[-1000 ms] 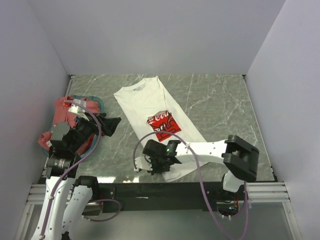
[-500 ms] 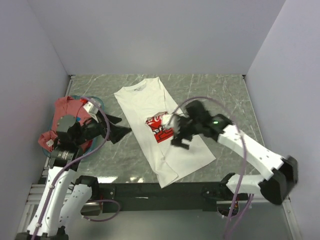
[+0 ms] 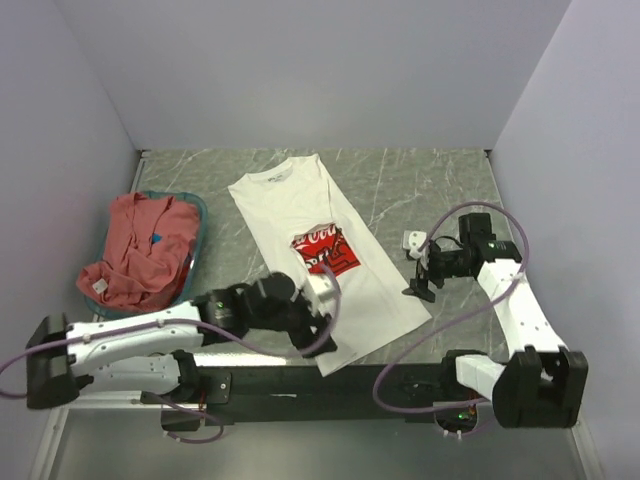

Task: Fold and stack the t-shirts
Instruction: Fold the tshirt

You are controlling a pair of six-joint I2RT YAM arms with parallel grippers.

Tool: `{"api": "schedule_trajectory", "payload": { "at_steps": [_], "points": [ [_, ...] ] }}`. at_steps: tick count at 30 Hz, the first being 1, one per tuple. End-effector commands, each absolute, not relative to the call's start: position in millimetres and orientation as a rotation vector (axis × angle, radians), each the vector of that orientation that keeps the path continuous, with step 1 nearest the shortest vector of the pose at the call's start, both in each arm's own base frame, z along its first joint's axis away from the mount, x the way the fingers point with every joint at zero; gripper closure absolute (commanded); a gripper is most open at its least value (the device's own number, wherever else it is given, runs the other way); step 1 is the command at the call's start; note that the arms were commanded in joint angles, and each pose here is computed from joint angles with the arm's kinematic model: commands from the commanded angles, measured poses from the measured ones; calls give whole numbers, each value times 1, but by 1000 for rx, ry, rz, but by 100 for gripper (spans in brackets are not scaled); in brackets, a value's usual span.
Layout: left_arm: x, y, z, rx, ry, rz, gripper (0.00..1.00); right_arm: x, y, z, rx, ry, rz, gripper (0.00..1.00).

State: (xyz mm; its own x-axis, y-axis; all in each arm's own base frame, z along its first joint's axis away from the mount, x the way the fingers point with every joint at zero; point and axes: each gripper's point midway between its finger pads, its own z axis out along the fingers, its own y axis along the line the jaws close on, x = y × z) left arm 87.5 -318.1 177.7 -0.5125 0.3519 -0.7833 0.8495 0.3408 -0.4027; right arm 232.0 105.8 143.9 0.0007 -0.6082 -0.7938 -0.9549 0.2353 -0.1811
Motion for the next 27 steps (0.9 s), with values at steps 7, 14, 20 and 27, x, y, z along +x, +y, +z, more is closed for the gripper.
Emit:
{"api": "schedule_trajectory", "payload": {
  "at_steps": [7,14,20,27],
  "points": [
    [91,-360,113,1129,2036,-732,40,190,95,104,-1719,1693,725,19],
    [78,-384,78,1237,2053,-647,41,192,91,95,-1684,1752,709,19],
    [67,-385,53,1311,2066,-558,41,193,90,90,-1675,1774,734,20],
    [69,-379,38,1346,2080,-428,52,190,90,88,-1687,1775,747,20]
  ]
}}
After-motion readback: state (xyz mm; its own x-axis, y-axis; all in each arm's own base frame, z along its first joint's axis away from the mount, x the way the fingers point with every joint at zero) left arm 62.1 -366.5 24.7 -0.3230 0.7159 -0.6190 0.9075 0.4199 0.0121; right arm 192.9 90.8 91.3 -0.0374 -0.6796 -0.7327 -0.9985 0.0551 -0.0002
